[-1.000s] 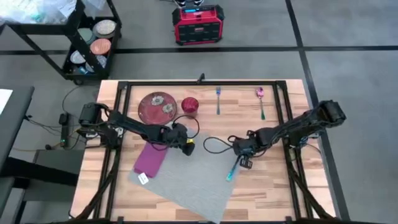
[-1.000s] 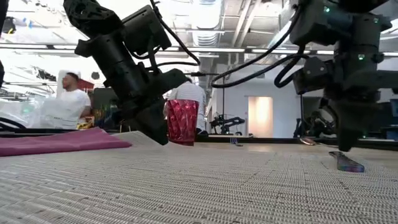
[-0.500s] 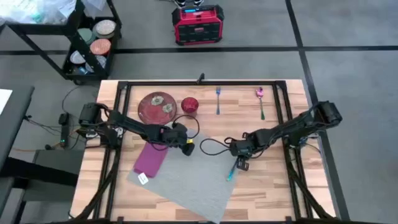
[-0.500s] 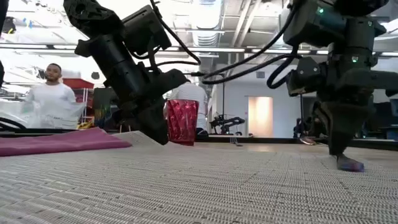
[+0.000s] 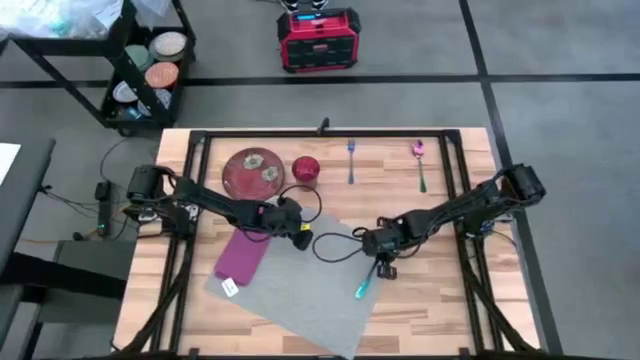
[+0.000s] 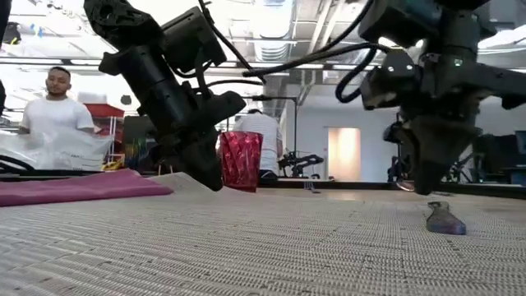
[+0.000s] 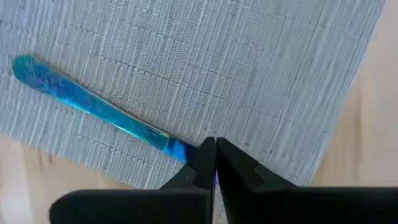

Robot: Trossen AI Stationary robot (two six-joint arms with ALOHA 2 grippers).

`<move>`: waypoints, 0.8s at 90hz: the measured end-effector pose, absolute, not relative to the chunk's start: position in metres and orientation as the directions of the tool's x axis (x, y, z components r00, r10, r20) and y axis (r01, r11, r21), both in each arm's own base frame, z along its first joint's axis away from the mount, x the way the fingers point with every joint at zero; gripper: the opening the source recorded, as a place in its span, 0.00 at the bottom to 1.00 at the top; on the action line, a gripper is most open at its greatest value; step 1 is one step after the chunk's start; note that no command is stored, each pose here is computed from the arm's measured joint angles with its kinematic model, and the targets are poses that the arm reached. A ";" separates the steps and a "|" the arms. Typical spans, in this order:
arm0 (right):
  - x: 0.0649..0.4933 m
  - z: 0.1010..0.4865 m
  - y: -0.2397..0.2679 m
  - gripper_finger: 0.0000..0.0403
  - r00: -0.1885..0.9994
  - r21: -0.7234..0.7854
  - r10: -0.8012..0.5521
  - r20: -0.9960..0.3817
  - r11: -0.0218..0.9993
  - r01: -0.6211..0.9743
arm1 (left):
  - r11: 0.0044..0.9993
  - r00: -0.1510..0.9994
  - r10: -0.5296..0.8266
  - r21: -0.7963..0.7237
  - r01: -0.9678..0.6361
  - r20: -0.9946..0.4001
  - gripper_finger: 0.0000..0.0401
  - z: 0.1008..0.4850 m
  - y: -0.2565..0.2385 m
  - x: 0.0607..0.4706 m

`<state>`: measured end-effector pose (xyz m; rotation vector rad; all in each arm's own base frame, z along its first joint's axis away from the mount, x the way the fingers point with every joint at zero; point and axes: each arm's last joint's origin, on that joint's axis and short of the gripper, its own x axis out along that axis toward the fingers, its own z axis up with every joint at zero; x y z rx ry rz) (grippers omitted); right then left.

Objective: Set table place
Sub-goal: Put the blue knife on the middle right of the gray place mat

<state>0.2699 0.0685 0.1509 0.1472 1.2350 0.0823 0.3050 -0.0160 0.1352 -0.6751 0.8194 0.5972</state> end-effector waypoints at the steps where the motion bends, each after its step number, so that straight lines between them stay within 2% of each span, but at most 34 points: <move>1: 0.271 0.151 0.068 0.00 0.333 0.161 0.148 -0.931 0.987 0.009 | 0.642 0.547 0.216 -0.304 -0.704 -0.809 0.00 0.135 -0.016 0.305; 12: 0.274 0.154 0.066 0.00 0.343 0.205 0.205 -0.917 0.978 -0.036 | 0.643 0.547 0.218 -0.302 -0.703 -0.809 0.00 0.135 -0.016 0.305; 20: 0.271 0.158 0.064 0.00 0.283 0.187 0.160 -0.946 0.980 0.072 | 0.648 0.546 0.217 -0.299 -0.700 -0.809 0.00 0.135 -0.016 0.305; 30: 0.262 0.165 0.069 0.00 0.245 0.085 0.055 -0.968 0.990 0.112 | 0.663 0.546 0.219 -0.287 -0.691 -0.809 0.00 0.135 -0.016 0.305; 55: 0.253 0.148 0.069 0.00 0.166 0.073 0.053 -0.985 0.990 0.118 | 0.653 0.551 0.238 -0.288 -0.700 -0.800 0.00 0.136 -0.015 0.306; 72: 0.256 0.147 0.070 0.00 0.205 0.106 0.085 -0.975 0.990 0.094 | 0.651 0.551 0.243 -0.287 -0.702 -0.798 0.00 0.136 -0.015 0.306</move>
